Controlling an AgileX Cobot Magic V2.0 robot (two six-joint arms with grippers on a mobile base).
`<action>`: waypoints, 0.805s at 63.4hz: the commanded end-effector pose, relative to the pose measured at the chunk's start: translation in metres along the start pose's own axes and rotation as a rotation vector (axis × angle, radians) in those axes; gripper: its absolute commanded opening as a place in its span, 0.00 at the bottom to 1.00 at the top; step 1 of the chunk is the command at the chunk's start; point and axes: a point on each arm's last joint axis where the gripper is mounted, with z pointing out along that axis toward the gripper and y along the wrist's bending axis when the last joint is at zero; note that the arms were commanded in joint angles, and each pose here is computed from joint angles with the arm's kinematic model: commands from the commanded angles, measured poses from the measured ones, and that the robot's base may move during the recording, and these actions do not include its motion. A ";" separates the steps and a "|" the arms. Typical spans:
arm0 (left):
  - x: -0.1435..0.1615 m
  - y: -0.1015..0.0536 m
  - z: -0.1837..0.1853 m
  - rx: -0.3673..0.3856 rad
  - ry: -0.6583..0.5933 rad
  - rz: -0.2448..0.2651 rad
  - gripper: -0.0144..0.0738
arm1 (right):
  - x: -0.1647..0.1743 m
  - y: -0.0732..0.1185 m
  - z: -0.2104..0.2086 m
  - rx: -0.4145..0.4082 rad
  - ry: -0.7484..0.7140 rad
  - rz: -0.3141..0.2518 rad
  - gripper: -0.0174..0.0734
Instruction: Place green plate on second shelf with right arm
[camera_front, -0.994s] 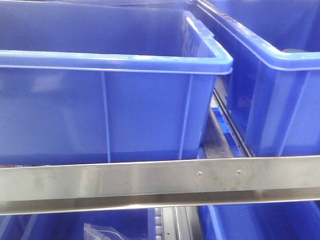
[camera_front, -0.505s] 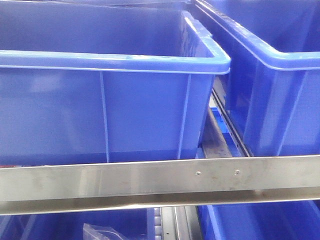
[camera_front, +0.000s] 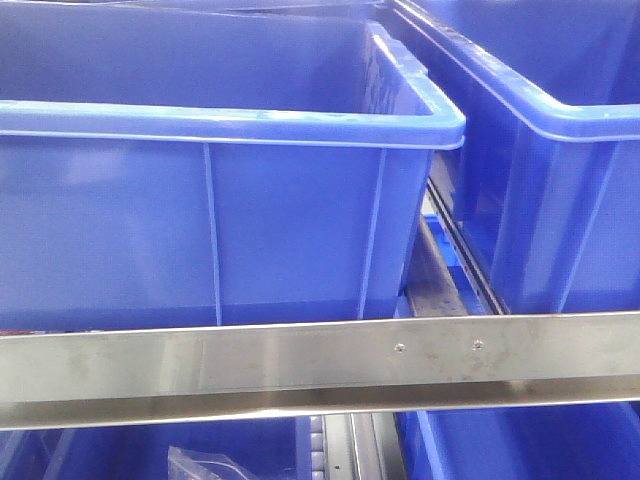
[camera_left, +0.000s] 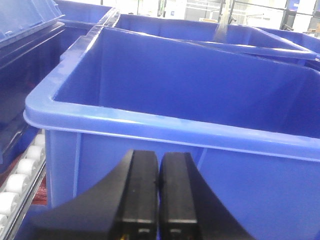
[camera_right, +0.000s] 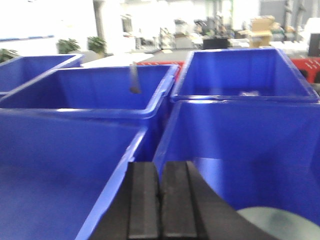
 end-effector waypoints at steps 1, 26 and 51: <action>0.005 0.001 0.000 0.011 -0.062 -0.012 0.31 | 0.008 0.001 -0.023 0.018 -0.065 0.002 0.25; 0.005 0.001 0.000 0.013 -0.061 -0.012 0.31 | 0.120 -0.019 -0.062 0.187 -0.090 0.163 0.25; 0.005 0.001 0.000 0.013 -0.061 -0.012 0.31 | 0.132 -0.019 -0.060 0.175 -0.036 0.065 0.25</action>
